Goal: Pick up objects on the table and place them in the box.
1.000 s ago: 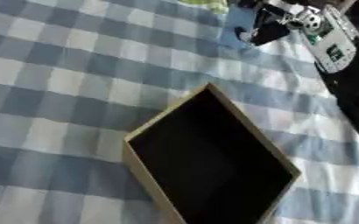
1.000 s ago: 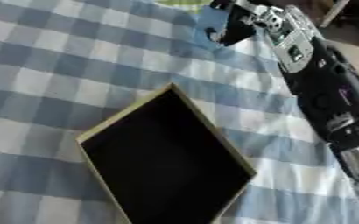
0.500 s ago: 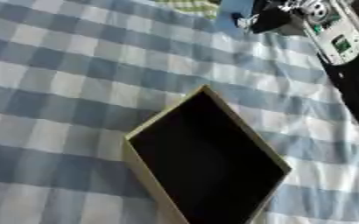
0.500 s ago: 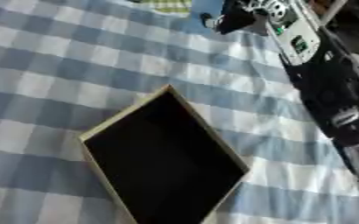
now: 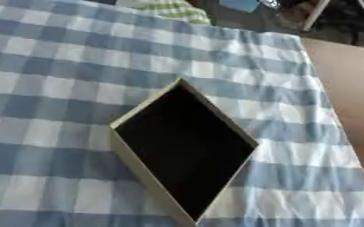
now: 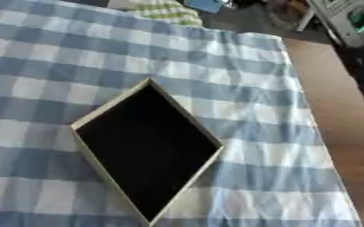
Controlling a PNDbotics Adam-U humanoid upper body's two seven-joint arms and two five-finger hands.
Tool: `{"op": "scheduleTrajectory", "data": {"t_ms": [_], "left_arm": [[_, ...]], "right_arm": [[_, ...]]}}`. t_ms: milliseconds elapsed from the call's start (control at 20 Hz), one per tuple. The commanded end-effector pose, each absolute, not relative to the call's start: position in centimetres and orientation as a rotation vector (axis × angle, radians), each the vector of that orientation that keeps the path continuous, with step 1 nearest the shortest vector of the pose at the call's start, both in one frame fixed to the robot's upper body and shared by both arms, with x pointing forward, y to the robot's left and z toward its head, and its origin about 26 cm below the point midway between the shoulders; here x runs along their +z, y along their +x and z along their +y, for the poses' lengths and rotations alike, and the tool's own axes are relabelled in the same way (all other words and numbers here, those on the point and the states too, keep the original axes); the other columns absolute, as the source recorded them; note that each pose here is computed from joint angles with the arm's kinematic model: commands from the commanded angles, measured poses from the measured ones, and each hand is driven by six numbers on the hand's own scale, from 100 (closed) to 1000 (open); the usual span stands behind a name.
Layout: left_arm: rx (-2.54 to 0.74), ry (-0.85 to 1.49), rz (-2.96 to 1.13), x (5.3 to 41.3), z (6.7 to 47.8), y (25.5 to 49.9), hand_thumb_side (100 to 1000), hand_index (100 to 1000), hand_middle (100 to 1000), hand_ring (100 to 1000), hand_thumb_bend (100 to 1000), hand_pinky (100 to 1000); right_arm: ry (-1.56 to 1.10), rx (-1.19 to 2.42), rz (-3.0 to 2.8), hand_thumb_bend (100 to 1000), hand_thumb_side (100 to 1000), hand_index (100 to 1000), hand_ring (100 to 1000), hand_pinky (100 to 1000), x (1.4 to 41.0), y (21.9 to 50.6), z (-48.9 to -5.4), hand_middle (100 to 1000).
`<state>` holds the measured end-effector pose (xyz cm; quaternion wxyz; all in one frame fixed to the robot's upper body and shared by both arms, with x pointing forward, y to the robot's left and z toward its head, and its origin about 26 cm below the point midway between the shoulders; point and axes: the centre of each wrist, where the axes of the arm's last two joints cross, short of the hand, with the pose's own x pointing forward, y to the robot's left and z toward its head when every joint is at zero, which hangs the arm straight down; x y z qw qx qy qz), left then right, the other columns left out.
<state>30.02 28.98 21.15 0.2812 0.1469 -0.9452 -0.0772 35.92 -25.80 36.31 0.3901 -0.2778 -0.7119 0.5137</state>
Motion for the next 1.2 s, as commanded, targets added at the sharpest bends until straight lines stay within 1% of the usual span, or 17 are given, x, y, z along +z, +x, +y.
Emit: {"op": "scheduleTrajectory", "data": {"t_ms": [50,150,200,250,300,650,950,1200], "left_arm": [[-0.218,0.405,-2.559,22.1,29.4,29.7,567,748,678,709,332,611],[-0.200,0.410,-2.562,22.1,29.5,29.7,566,749,678,709,334,611],[-0.193,0.413,-2.563,22.1,29.6,29.6,566,749,678,709,335,611],[-0.189,0.416,-2.564,22.1,29.7,29.6,575,749,678,709,352,612],[-0.186,0.420,-2.567,22.1,29.7,29.6,564,750,678,709,335,612],[-0.179,0.447,-2.571,21.9,30.0,29.5,564,749,677,709,332,611],[-0.181,0.478,-2.549,21.3,30.2,29.3,566,749,677,708,329,609],[-0.180,0.485,-2.535,20.9,30.2,29.2,569,749,677,708,328,608]], "right_arm": [[-0.717,1.343,-1.841,100,217,607,617,680,37.6,31.7,-24.2,299],[-0.683,1.371,-1.872,100,214,608,618,680,37.1,29.6,-23.0,298],[-0.657,1.385,-1.888,100,212,608,617,680,36.9,29.3,-22.6,298],[-0.636,1.401,-1.903,100,173,608,617,680,36.6,29.1,-22.3,298],[-0.616,1.419,-1.915,100,211,608,617,679,36.3,29.1,-22.0,298],[-0.548,1.495,-2.003,100,210,610,616,679,34.3,29.5,-19.8,302],[-0.535,1.530,-2.075,100,200,610,618,683,31.8,29.8,-17.7,305],[-0.508,1.545,-2.076,100,217,610,616,675,29.2,29.9,-16.9,302]]}}
